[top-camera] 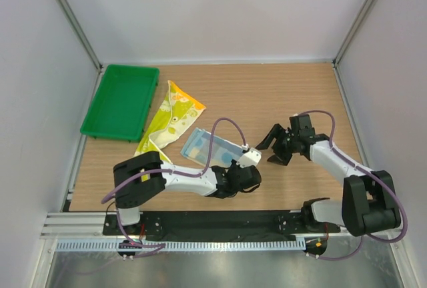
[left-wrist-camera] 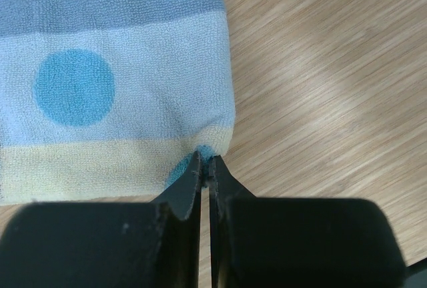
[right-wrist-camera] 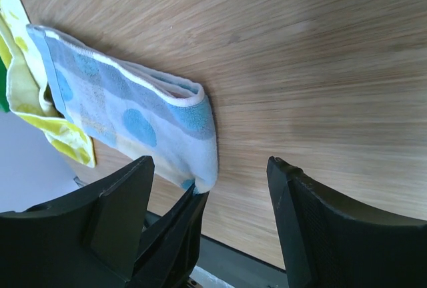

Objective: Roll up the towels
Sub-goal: Roll the towel

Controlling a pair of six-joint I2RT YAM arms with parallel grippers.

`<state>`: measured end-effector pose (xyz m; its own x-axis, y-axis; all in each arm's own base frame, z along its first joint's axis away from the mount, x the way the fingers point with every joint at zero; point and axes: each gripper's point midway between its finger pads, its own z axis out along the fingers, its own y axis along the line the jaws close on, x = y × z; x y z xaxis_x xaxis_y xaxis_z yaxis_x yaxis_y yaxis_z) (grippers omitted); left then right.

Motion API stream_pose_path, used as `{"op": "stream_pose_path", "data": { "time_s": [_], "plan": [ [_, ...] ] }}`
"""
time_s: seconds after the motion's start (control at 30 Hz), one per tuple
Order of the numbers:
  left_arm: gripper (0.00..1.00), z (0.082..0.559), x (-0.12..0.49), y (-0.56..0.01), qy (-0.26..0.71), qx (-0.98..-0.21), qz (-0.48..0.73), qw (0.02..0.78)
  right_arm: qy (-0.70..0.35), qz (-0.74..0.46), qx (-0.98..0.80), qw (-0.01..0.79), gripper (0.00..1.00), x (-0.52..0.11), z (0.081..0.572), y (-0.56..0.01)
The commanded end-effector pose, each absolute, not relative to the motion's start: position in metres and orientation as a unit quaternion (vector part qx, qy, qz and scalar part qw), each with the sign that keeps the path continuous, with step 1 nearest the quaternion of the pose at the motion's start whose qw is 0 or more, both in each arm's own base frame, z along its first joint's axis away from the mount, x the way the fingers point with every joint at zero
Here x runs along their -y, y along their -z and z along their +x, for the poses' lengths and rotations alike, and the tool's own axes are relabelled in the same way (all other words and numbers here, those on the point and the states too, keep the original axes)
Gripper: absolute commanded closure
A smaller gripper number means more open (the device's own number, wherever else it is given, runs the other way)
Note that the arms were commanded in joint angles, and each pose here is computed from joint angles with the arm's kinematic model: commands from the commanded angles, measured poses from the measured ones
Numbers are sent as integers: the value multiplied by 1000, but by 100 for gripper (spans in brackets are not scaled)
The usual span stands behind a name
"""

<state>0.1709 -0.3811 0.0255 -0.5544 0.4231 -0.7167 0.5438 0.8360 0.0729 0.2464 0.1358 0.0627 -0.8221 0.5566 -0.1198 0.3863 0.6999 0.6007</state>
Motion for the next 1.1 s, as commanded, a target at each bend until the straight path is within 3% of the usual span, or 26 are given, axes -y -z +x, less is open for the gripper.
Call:
{"op": "stream_pose_path", "data": {
  "time_s": [0.0, 0.53, 0.67, 0.8, 1.0, 1.07],
  "plan": [
    [100, 175, 397, -52, 119, -871, 242, 410, -335, 242, -898, 153, 24, -160, 254, -68],
    [100, 173, 400, -83, 160, -868, 212, 421, -297, 229, -920, 113, 38, -175, 257, -21],
    [100, 172, 398, -86, 164, -867, 207, 422, -288, 229, -923, 111, 49, -173, 260, -17],
    [100, 171, 394, -88, 166, -867, 203, 423, -274, 231, -927, 114, 72, -170, 265, -14],
    [100, 169, 387, -85, 168, -871, 194, 419, -256, 230, -931, 119, 98, -166, 273, -15],
    [100, 167, 385, -83, 170, -873, 192, 416, -242, 228, -935, 120, 99, -162, 272, -15]
  ]
}}
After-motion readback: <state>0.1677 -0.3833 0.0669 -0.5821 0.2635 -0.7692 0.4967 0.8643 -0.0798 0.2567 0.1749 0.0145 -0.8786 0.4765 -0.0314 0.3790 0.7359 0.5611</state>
